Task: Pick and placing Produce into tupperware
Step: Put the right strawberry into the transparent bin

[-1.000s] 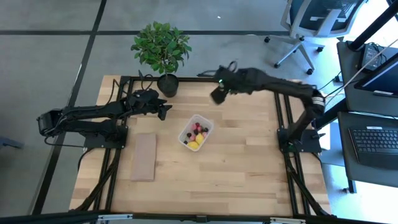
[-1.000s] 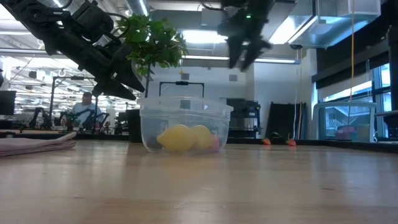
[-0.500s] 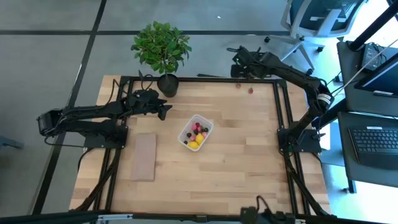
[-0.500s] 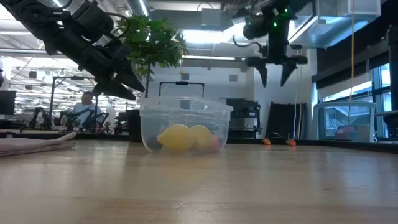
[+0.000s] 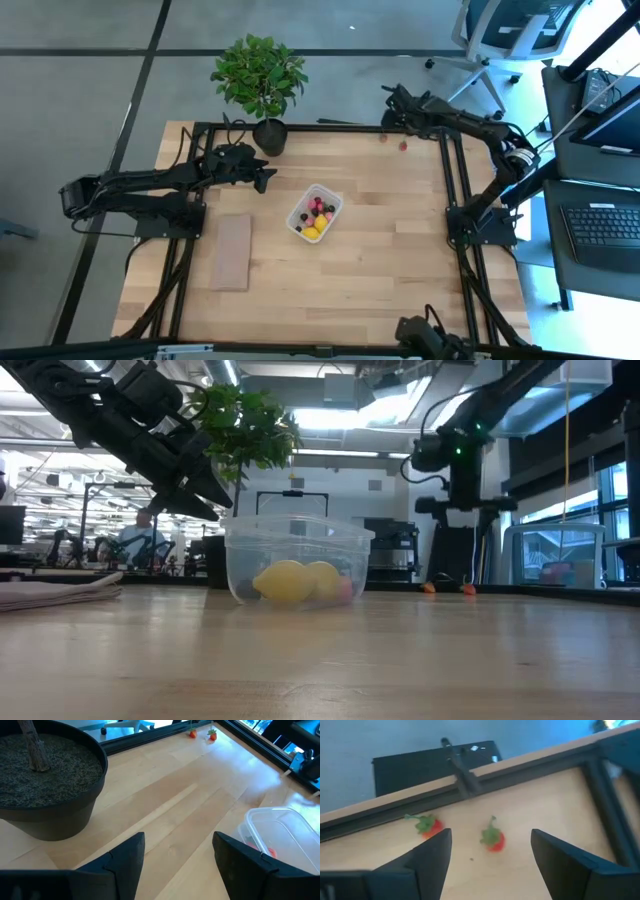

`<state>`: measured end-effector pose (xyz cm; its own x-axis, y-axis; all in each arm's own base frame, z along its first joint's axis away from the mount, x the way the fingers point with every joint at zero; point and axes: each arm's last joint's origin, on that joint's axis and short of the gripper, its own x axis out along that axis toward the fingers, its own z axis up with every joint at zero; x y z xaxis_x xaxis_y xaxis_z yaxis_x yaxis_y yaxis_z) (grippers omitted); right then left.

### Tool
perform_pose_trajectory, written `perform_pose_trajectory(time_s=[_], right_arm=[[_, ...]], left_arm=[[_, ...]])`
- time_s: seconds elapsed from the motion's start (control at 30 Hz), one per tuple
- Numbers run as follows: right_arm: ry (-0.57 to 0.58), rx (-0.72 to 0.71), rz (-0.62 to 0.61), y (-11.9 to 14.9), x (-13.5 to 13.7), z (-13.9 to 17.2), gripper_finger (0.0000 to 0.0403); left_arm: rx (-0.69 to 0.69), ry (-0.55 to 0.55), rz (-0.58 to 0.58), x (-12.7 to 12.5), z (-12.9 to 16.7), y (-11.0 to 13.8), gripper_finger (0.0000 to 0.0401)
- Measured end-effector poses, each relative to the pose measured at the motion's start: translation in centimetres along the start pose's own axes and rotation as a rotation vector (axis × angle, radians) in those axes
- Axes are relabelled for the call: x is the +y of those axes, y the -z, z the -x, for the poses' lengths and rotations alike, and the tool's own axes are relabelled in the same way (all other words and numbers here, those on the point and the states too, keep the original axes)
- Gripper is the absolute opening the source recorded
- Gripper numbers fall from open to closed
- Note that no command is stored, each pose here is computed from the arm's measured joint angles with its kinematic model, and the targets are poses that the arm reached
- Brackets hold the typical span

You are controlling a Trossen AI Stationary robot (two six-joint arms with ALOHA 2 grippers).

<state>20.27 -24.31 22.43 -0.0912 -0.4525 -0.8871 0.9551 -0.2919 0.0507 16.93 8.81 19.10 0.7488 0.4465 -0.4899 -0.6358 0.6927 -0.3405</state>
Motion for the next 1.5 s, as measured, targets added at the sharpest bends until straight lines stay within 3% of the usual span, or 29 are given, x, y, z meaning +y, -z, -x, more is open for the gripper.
perform_pose_trajectory(time_s=[0.13,0.8,1.2,1.5], right_arm=[[-0.044,-0.012,-0.001,0.6,-0.1,-1.4,0.0273],[0.078,0.068,0.059,2.2,-0.3,-6.4,0.0273],[0.094,0.113,0.073,3.1,0.2,-8.8,0.0273],[0.094,0.122,0.075,3.2,0.3,-9.1,0.0273]], left_arm=[[0.0,0.0,0.001,0.0,0.0,0.0,0.0225],[0.0,0.0,0.005,0.0,0.0,0.0,0.0225],[0.0,0.0,0.004,0.0,0.0,0.0,0.0225],[0.0,0.0,0.004,0.0,0.0,0.0,0.0225]])
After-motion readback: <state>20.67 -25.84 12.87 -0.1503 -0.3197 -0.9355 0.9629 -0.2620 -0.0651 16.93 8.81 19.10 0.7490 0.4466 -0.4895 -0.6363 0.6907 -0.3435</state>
